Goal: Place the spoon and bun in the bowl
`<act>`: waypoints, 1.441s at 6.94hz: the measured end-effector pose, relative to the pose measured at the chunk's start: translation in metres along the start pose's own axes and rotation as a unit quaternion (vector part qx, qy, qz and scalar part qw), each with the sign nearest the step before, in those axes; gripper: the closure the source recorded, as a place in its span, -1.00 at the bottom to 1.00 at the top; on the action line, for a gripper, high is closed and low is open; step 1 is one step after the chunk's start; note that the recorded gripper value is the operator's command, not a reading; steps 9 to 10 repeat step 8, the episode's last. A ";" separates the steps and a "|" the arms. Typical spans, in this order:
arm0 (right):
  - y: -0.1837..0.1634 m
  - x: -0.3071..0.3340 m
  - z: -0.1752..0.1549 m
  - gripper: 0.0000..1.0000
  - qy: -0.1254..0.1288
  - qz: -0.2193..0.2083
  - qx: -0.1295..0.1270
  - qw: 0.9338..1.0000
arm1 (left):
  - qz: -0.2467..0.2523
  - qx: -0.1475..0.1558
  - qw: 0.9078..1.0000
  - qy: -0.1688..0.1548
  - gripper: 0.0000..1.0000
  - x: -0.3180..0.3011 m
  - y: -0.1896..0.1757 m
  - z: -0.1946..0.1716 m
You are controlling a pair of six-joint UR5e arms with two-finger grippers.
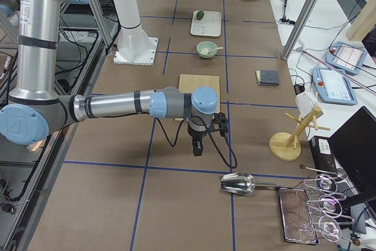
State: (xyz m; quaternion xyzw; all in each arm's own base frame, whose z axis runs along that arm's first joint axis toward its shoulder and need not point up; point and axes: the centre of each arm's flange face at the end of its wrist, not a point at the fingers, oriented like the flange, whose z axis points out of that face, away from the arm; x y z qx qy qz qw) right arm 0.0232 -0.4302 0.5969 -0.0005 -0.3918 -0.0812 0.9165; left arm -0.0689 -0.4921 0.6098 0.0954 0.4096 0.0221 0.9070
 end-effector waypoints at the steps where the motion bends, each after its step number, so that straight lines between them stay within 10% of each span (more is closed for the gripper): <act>1: 0.000 0.000 0.000 -1.00 0.000 0.000 0.000 1.000 | -0.001 -0.001 1.000 0.000 -1.00 -0.001 0.001 0.001; 10: -0.006 -0.003 -0.004 -1.00 0.005 -0.012 0.010 1.000 | 0.002 0.000 0.999 -0.052 -1.00 -0.009 0.009 0.000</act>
